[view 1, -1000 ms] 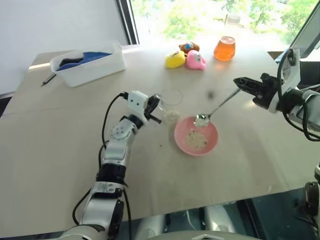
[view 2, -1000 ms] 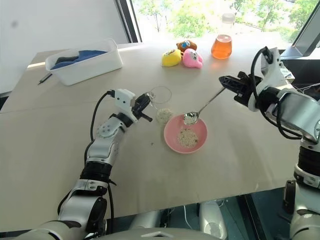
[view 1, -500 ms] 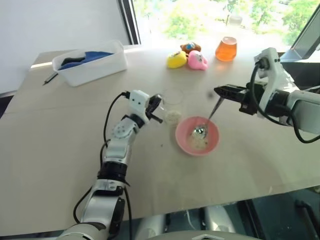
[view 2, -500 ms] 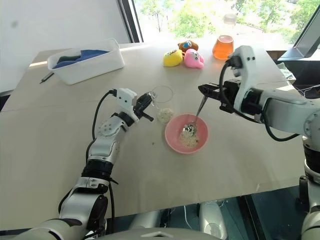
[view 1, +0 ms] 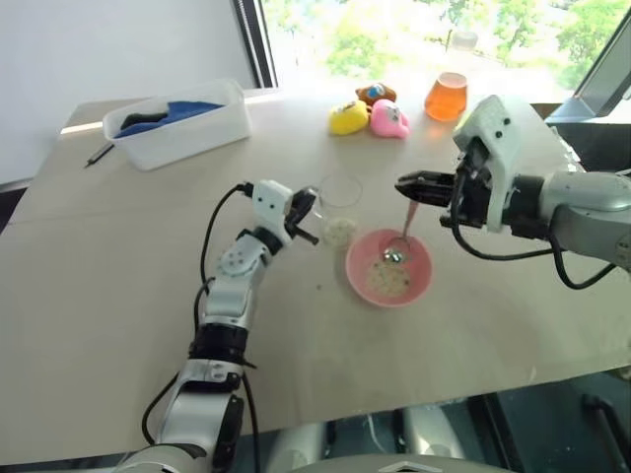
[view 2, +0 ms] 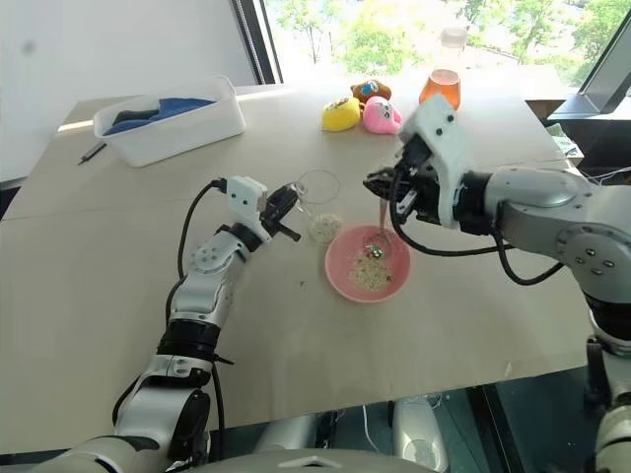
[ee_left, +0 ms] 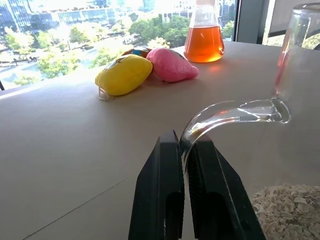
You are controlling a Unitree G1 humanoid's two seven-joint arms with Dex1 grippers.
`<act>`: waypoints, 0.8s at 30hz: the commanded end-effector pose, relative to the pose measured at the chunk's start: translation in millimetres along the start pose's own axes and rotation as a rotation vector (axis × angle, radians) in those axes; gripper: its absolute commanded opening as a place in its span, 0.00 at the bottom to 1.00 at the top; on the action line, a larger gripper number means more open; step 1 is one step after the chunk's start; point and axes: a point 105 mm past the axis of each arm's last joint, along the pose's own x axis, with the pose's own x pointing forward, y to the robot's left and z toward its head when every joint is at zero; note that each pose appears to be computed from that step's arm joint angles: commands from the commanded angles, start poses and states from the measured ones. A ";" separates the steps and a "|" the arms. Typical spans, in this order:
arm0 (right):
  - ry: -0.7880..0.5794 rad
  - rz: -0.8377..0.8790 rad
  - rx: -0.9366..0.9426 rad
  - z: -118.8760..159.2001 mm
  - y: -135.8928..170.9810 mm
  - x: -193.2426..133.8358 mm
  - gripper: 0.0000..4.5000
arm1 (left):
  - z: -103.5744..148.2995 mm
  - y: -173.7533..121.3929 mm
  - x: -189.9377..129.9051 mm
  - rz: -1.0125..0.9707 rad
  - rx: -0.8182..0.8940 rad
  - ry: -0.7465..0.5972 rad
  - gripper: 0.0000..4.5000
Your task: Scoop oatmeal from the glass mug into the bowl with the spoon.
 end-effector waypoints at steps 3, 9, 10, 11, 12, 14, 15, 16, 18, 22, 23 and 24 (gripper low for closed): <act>-0.239 0.040 0.198 66.8 -1.2 -6.3 0.00 | -12.0 -0.5 -3.3 0.001 0.005 0.048 0.00; -0.302 -0.031 0.238 87.2 -17.2 10.1 0.00 | -11.8 -2.0 0.5 0.007 -0.009 0.043 0.00; -0.296 -0.038 0.234 84.2 -18.3 14.5 0.00 | -12.1 -2.5 -0.1 0.007 -0.009 0.043 0.00; -0.290 -0.042 0.233 81.2 -19.4 18.1 0.00 | -12.3 -3.0 -0.3 0.007 -0.008 0.043 0.00; -0.281 -0.049 0.224 76.5 -20.4 22.0 0.00 | -12.5 -3.4 -1.1 0.007 -0.007 0.043 0.00; -0.268 -0.071 0.202 68.8 -24.4 27.9 0.00 | -12.3 -3.7 -1.7 0.007 -0.005 0.043 0.00; -0.268 -0.079 0.198 66.8 -26.1 30.7 0.00 | -12.0 -3.5 -2.2 0.008 -0.004 0.042 0.00; -0.274 -0.084 0.208 66.3 -27.7 33.1 0.00 | -11.5 -3.1 -2.6 0.009 -0.003 0.041 0.00; -0.284 -0.082 0.220 66.5 -28.4 37.7 0.00 | -10.1 -1.7 -4.0 0.013 0.002 0.037 0.00; -0.284 -0.051 0.240 64.0 -24.5 44.6 0.17 | -7.7 1.3 -6.4 0.025 0.009 0.033 0.00; -0.284 -0.048 0.241 63.5 -23.9 46.0 0.22 | -7.2 1.8 -6.8 0.026 0.011 0.032 0.00; -0.286 -0.047 0.242 63.3 -24.0 46.8 0.32 | -6.9 2.0 -7.0 0.027 0.013 0.032 0.00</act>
